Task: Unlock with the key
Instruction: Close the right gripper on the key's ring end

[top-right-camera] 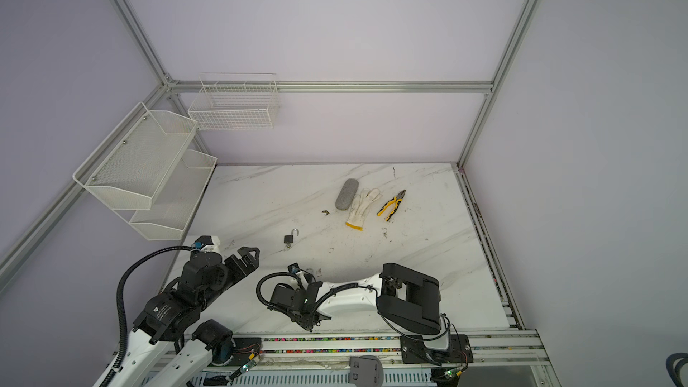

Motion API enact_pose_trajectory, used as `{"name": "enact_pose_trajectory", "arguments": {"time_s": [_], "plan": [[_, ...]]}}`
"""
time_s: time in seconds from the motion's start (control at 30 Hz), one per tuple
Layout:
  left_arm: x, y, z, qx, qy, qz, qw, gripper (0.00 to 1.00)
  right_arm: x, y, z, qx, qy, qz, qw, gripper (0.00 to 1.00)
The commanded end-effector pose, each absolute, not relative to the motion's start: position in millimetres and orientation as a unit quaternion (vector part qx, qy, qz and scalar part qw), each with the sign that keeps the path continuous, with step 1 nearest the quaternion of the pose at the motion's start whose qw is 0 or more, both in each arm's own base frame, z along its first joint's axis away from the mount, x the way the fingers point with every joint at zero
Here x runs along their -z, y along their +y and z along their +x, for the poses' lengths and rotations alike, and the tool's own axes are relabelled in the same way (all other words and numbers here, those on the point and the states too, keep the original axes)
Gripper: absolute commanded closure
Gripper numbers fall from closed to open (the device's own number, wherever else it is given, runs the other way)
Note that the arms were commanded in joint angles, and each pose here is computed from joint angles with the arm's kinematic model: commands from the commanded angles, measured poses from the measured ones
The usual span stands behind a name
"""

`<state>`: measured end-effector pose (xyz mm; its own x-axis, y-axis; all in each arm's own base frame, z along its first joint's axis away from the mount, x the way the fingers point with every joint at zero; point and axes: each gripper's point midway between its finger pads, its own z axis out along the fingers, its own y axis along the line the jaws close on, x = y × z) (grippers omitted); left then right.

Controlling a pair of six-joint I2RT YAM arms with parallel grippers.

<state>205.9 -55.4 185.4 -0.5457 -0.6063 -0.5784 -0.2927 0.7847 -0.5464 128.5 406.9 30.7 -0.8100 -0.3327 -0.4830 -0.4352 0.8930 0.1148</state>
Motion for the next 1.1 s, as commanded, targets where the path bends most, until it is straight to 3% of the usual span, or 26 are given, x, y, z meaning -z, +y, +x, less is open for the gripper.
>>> {"name": "enact_pose_trajectory", "arguments": {"time_s": [0.0, 0.37, 0.63, 1.07], "plan": [[-175.5, -57.4, 209.0, 0.199, 0.857, -0.266, 0.394, 0.0, -25.7, 399.5, 127.8, -0.105, 0.952, -0.182, 0.222, 0.67], [-174.7, -59.7, 210.7, 0.203, 0.858, -0.265, 0.392, 0.0, -25.9, 390.7, 130.4, -0.098, 0.956, -0.168, 0.219, 0.72], [-176.1, -61.6, 212.1, 0.208, 0.856, -0.265, 0.392, 0.0, -25.8, 389.1, 131.9, -0.101, 0.958, -0.162, 0.212, 0.69], [-175.4, -64.9, 214.8, 0.212, 0.857, -0.264, 0.388, 0.0, -28.3, 383.0, 138.0, -0.099, 0.961, -0.149, 0.212, 0.77]]}}
